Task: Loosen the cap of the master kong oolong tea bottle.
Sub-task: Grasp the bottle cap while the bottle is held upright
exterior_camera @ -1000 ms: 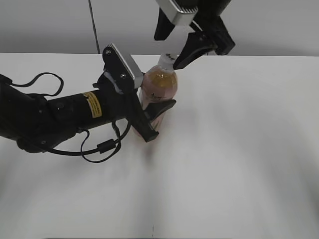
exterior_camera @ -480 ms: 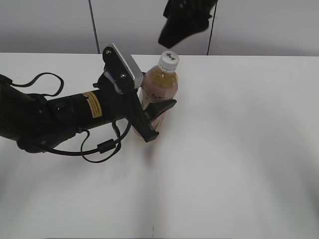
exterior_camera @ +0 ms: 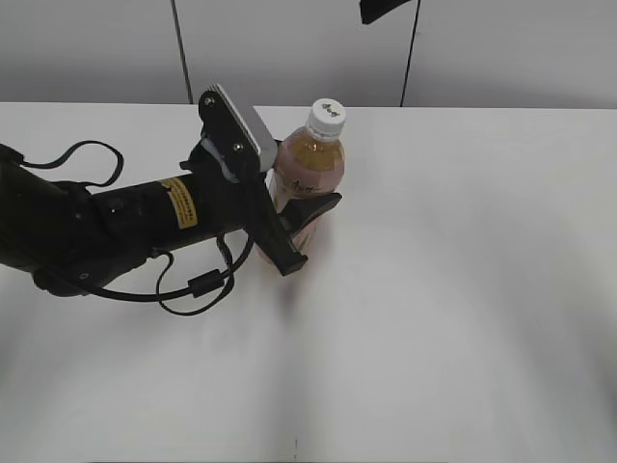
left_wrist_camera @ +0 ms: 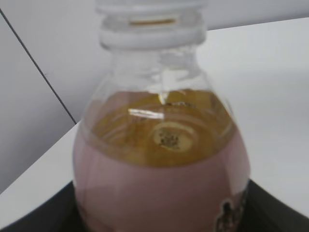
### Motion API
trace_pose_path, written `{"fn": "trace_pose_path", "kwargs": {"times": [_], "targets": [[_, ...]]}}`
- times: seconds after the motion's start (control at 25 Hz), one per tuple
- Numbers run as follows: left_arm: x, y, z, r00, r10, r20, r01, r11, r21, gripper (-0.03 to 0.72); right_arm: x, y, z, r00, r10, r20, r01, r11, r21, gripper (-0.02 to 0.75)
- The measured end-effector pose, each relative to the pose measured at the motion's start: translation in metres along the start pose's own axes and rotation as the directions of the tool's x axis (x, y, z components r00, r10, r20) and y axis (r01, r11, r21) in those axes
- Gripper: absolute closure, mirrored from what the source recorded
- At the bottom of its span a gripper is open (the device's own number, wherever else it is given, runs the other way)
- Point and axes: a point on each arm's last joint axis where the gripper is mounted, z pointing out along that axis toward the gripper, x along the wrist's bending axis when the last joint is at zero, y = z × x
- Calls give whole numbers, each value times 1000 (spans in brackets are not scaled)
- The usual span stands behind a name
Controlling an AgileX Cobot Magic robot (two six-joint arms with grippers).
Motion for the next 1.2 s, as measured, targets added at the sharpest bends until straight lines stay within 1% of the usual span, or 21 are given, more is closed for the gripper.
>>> {"fn": "trace_pose_path", "kwargs": {"times": [0.08,0.2,0.28,0.4,0.56,0.84,1.0,1.2], "targets": [[0,0,0,1000,0,0,0,1000,0,251,-1,0,0,993,113,12,-113,994,-3,161],[0,0,0,1000,0,0,0,1000,0,251,0,0,0,974,227,2,-227,974,0,161],[1,0,0,1000,-4,-6,4,1000,-2,251,0,-1,2,963,271,-9,-271,963,10,161],[2,1,0,1000,-13,-17,13,1000,-7,251,-3,-7,14,948,318,-11,-317,946,62,161],[2,1,0,1000,-17,-22,17,1000,-6,251,-12,-19,35,936,351,29,-351,927,132,161],[2,1,0,1000,-15,-22,15,1000,-7,251,-16,-25,44,930,364,52,-367,915,164,164],[2,1,0,1000,-15,-22,15,1000,-7,251,-18,-32,51,922,384,55,-387,900,200,207],[2,1,0,1000,-14,-22,14,1000,-6,251,-19,-33,51,921,386,56,-389,899,202,258]]}}
